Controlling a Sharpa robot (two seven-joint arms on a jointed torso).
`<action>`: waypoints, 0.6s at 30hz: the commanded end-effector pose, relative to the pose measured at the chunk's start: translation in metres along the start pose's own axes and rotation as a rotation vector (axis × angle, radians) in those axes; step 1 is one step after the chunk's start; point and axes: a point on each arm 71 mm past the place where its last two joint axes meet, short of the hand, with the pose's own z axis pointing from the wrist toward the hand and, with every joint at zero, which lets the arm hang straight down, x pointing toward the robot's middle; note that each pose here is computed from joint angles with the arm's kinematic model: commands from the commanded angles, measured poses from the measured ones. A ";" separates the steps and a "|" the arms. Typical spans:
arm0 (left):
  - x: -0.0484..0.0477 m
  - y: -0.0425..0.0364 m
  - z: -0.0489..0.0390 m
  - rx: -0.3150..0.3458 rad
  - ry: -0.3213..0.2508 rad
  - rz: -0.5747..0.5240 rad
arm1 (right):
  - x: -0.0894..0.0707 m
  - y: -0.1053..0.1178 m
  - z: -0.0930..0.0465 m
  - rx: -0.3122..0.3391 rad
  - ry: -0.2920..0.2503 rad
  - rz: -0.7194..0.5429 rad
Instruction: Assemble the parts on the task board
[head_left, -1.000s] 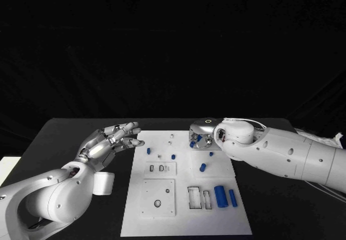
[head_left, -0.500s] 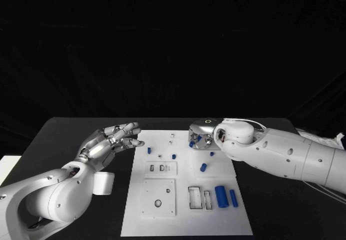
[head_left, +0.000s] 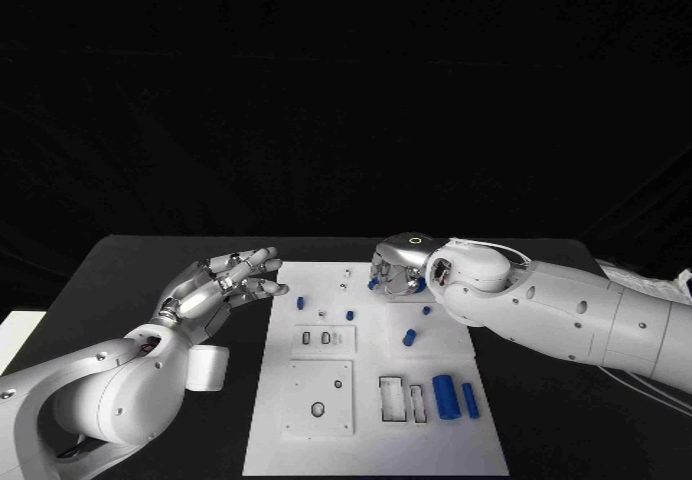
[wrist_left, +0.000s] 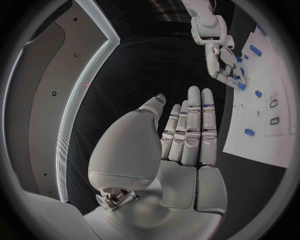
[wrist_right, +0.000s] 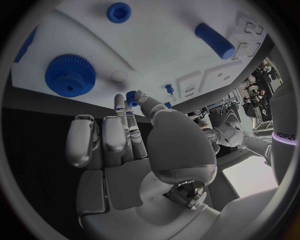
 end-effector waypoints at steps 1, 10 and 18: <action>0.0005 -0.0009 0.0006 0.003 0.004 -0.004 | -0.007 0.002 0.003 0.015 -0.082 0.010; 0.0004 -0.0007 0.0010 0.003 0.003 -0.003 | -0.015 0.011 0.013 0.014 -0.143 0.004; 0.0015 -0.0006 0.0017 0.002 0.007 -0.005 | -0.015 0.014 0.025 0.024 -0.152 -0.019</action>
